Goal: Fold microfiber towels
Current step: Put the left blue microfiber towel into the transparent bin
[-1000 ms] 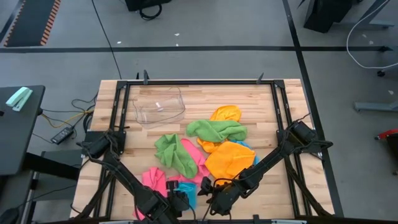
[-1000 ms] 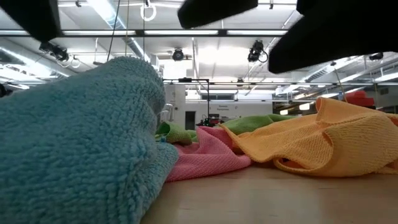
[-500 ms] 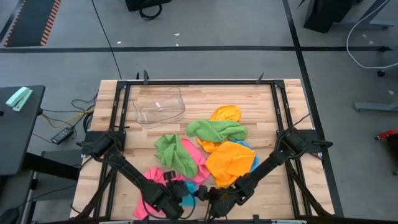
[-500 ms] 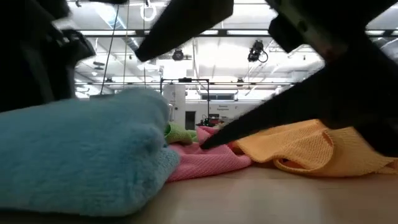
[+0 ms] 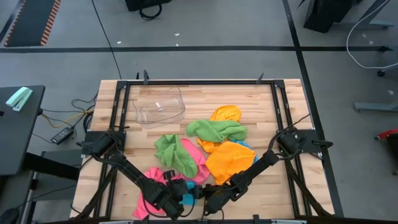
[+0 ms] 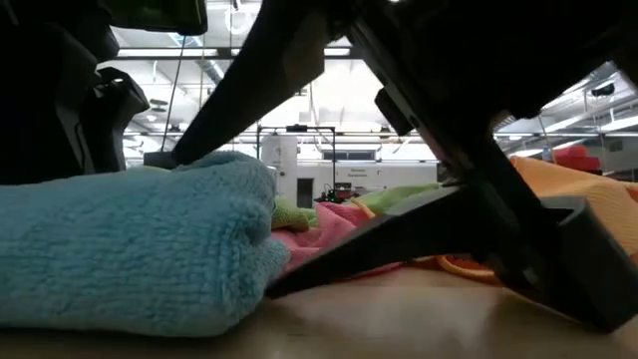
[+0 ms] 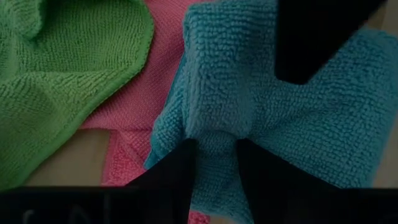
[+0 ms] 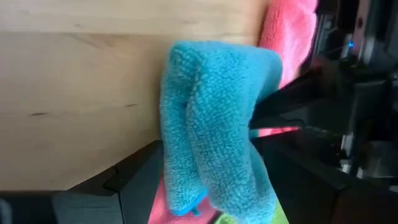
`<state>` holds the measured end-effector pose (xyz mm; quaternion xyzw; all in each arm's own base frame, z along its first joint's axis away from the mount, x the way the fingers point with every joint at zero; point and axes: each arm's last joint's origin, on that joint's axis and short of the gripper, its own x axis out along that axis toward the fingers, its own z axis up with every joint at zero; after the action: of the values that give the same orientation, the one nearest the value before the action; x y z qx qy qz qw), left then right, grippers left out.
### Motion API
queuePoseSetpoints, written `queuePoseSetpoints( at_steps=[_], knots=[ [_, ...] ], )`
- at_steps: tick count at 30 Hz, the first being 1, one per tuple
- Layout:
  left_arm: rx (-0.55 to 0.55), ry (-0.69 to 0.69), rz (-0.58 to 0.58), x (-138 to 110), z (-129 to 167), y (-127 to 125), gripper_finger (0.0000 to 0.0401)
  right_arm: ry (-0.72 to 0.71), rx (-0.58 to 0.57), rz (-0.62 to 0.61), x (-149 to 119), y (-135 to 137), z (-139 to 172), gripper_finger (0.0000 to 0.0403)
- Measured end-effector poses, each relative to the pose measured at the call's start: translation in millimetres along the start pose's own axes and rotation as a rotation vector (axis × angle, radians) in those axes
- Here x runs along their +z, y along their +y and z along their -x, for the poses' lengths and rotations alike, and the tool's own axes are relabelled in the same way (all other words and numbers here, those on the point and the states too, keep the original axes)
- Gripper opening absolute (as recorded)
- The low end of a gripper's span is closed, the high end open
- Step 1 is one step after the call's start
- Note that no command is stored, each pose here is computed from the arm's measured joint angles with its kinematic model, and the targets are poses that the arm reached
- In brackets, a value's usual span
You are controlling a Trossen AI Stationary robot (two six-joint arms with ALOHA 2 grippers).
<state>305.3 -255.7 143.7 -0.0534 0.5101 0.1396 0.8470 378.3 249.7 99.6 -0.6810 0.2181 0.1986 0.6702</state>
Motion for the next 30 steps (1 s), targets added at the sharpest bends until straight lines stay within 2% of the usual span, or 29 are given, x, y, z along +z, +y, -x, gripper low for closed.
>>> queuePoseSetpoints(
  at_steps=[6, 10, 16, 23, 30],
  knots=[
    [0.001, 0.001, 0.001, -0.1, -0.4, 0.1, 0.0132, -0.041, -0.003, 0.051, 1.0, -2.5, -1.8, 0.0286],
    [0.001, 0.001, 0.001, 0.0, -0.6, 0.1, 0.013, -0.113, 0.028, 0.047, -3.5, -4.4, -5.8, 0.0286],
    [0.0, 0.0, 0.005, -0.2, -0.9, -0.1, 0.0127, -0.127, 0.062, 0.047, -11.6, -5.1, -10.2, 0.0274],
    [0.0, -0.001, 0.008, -0.2, -1.1, -0.3, 0.0134, -0.162, 0.086, 0.049, -11.2, -3.6, -10.3, 0.0219],
    [-0.012, -0.006, 0.009, 2.0, 0.7, -2.2, 0.0131, -0.162, 0.099, -0.024, -11.4, -2.7, -10.5, 0.015]
  ],
)
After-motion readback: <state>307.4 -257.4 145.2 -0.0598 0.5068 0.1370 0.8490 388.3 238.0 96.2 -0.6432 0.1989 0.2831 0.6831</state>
